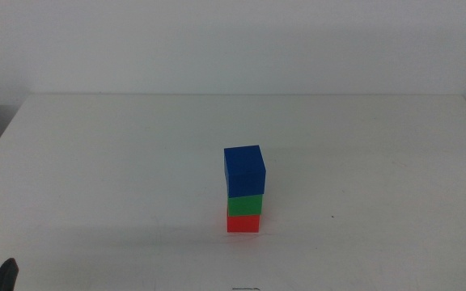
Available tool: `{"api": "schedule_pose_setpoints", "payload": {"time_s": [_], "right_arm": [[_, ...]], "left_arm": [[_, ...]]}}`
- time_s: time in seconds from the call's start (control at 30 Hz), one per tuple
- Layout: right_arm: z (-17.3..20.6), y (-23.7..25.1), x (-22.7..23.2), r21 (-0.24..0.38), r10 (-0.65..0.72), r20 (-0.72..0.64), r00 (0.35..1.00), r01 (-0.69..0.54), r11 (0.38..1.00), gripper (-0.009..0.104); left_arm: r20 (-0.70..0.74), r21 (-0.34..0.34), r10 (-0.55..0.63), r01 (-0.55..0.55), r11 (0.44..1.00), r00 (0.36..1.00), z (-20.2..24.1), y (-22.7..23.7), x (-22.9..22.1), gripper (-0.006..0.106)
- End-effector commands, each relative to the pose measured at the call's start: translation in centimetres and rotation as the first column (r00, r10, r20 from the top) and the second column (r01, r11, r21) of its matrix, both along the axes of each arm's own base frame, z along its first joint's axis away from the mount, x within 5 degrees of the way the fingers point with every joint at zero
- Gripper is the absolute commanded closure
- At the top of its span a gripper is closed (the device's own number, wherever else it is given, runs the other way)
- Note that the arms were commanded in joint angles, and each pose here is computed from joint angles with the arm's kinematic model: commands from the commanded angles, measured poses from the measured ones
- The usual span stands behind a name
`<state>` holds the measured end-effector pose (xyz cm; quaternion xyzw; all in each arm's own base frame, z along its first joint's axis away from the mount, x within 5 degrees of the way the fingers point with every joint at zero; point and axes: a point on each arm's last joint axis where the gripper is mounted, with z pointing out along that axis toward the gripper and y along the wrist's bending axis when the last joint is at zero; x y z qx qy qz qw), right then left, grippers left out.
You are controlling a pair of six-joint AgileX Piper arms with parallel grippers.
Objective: Stack red cubes first, then green, then blue cubes in a specific spot.
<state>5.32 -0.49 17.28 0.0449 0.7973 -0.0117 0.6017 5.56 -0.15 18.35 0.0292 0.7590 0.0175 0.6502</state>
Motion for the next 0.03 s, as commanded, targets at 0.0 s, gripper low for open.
{"api": "schedule_pose_setpoints", "payload": {"time_s": [0.0], "right_arm": [[1.39, 0.01, -0.02, -0.024, 0.003, 0.115, 0.993, -0.001, 1.0, 0.022]], "left_arm": [[0.104, -0.029, 0.011, -0.008, 1.0, 0.995, 0.98, 0.06, -0.08, 0.007]]}}
